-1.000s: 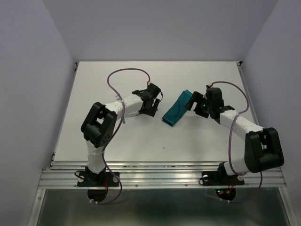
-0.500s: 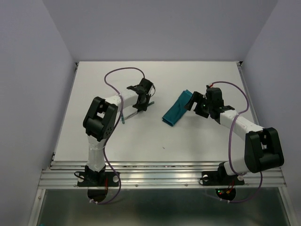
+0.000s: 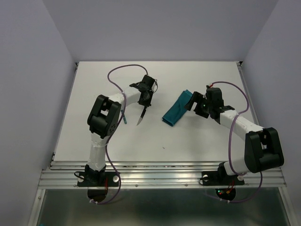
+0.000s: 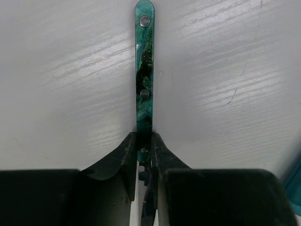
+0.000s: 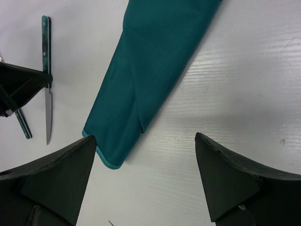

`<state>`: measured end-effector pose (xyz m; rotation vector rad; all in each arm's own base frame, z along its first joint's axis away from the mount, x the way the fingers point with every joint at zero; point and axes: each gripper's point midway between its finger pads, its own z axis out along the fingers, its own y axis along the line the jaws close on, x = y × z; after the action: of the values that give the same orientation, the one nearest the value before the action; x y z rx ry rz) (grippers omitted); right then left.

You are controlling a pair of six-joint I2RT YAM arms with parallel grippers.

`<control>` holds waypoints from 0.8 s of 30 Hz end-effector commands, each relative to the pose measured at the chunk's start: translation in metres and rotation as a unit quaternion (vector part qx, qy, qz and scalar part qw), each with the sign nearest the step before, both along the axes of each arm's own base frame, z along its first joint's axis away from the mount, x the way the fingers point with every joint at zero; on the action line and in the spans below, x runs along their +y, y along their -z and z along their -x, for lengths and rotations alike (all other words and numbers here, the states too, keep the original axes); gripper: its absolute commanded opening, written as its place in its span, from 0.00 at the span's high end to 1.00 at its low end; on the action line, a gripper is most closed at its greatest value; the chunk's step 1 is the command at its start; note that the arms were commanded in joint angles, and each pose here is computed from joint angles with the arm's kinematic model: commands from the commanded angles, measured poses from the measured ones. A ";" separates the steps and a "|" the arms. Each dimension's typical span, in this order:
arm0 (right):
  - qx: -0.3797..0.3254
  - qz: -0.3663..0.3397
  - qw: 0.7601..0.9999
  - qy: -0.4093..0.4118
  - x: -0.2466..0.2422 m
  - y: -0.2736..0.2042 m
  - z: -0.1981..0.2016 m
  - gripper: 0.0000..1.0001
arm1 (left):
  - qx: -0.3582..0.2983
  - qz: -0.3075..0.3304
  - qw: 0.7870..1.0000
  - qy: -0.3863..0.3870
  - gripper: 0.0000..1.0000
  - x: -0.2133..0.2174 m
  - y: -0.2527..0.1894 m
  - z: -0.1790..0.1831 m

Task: Fold the napkin into a case and place the utensils inside
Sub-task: Pick up the knife from the center of the board, then stuff the knife into the folded napkin.

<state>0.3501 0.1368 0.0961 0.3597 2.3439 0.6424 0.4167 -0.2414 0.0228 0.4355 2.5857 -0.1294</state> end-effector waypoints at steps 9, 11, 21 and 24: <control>-0.011 0.028 1.000 0.006 -0.003 -0.003 -0.019 0.09 | 0.011 0.024 1.000 -0.001 1.00 -0.028 -0.005 0.045; -0.013 0.061 0.998 0.032 -0.013 0.002 -0.039 0.13 | 0.015 0.032 0.999 -0.003 1.00 -0.027 -0.006 0.053; -0.030 0.111 0.986 0.119 -0.049 -0.001 -0.123 0.57 | -0.001 0.114 0.993 0.035 1.00 -0.045 -0.055 0.069; -0.029 0.105 0.984 0.141 -0.059 0.001 -0.138 0.57 | -0.001 0.131 0.990 0.051 1.00 -0.053 -0.065 0.072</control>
<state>0.4589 0.1044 0.0795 0.4693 2.3127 0.3324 0.3460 -0.2792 0.0448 0.4483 2.5894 -0.3626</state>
